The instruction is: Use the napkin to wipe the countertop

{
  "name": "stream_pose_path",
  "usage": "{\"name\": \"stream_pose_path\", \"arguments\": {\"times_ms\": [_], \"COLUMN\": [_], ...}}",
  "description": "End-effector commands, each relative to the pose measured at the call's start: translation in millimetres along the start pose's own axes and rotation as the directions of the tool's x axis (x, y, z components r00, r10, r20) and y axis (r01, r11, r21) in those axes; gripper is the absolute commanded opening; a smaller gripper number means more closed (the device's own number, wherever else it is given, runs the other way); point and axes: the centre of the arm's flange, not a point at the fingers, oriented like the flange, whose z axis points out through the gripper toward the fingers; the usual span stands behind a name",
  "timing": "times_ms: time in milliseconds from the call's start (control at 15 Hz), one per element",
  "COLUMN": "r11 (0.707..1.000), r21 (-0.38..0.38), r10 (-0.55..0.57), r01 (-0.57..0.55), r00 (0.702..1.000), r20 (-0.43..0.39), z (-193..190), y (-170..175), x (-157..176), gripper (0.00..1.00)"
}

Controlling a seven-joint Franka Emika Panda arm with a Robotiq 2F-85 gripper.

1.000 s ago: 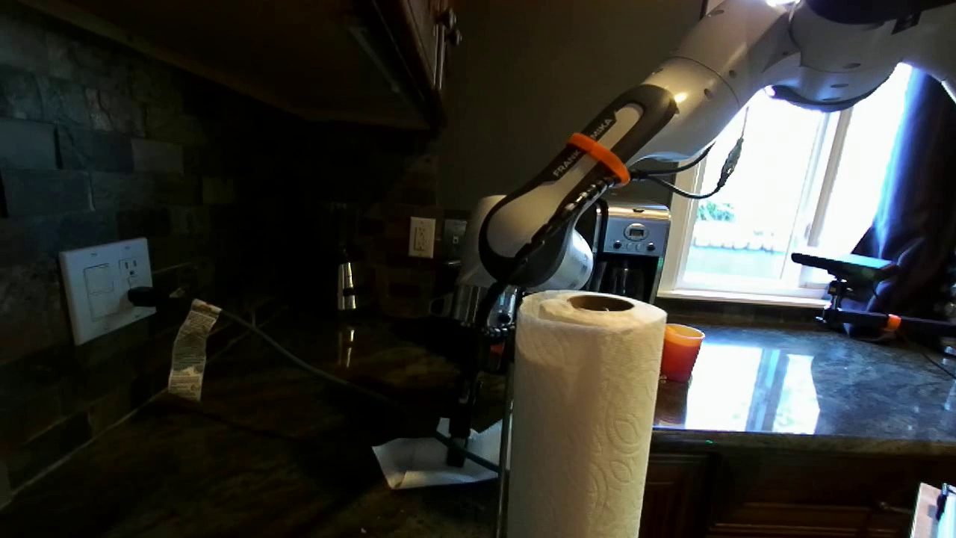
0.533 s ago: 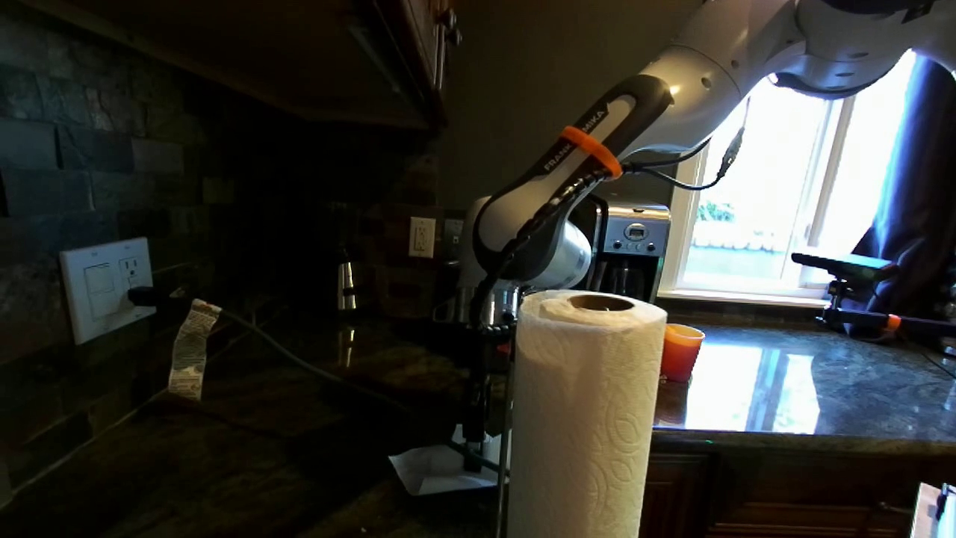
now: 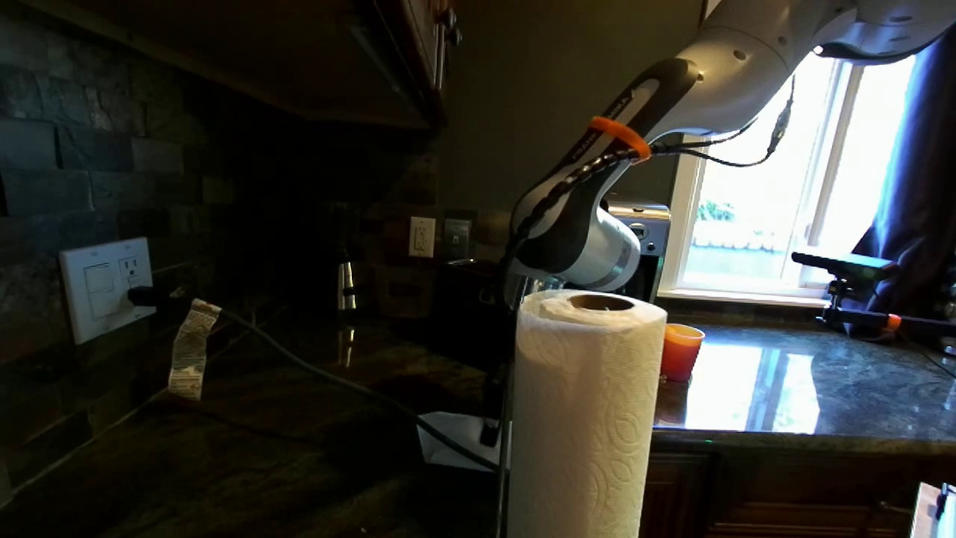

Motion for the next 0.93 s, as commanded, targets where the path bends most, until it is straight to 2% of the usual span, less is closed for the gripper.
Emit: {"name": "stream_pose_path", "arguments": {"times_ms": [0,267,467,533,600,867], "r11": [0.999,0.994,0.974,0.967,0.968,0.950], "r21": [-0.014,-0.043,-0.139,-0.177,-0.180,-0.274], "r10": [0.036,0.077,0.115,0.105,0.089,0.031], "r01": [-0.040,-0.096,-0.178,-0.182,-0.174,-0.151], "r00": [0.983,0.940,0.921,0.921,0.911,0.918], "r20": [-0.181,-0.332,-0.372,-0.375,-0.403,-0.396], "z": [-40,-71,-89,-92,-94,-90], "y": [-11,-20,-23,-20,-19,-1], "x": [-37,-42,-41,-39,-36,-12], "gripper": [0.01,0.01,0.01,0.01,0.01,0.01]}}
